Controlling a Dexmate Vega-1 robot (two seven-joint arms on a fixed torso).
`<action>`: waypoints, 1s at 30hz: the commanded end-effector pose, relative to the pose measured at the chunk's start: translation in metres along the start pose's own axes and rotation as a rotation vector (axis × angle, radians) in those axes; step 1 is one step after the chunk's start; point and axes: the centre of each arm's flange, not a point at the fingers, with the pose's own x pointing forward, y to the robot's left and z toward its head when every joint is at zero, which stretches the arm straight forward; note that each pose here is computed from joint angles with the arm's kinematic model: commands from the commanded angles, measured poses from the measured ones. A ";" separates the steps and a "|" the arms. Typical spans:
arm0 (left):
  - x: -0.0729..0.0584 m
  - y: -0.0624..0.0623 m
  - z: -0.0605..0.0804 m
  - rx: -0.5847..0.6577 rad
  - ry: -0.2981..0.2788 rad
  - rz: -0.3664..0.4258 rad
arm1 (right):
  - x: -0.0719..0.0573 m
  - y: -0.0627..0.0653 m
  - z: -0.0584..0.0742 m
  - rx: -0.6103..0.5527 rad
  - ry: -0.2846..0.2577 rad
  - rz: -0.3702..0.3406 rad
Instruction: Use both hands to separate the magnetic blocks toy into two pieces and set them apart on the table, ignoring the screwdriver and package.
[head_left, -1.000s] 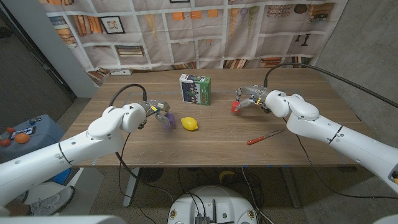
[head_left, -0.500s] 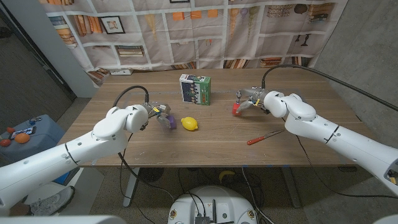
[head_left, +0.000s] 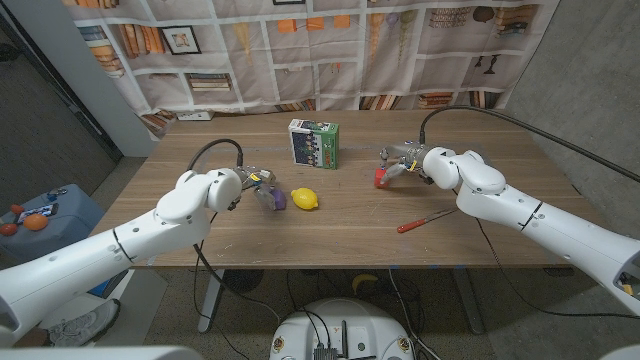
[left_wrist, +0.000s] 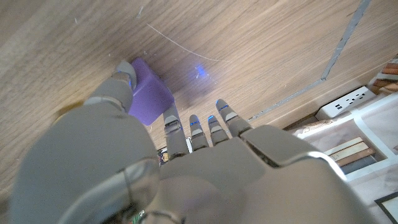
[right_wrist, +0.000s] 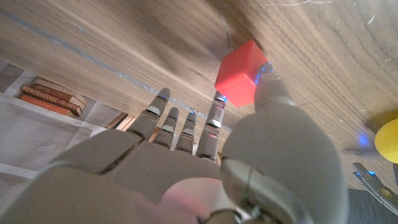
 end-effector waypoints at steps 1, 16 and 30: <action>0.000 0.003 0.002 0.020 0.018 -0.028 | 0.001 0.002 -0.001 -0.010 0.002 0.024; -0.002 0.005 0.003 0.047 0.041 -0.068 | 0.002 0.006 0.000 -0.017 0.017 0.076; -0.005 0.011 0.002 0.064 0.058 -0.088 | 0.000 0.004 -0.001 -0.023 0.016 0.093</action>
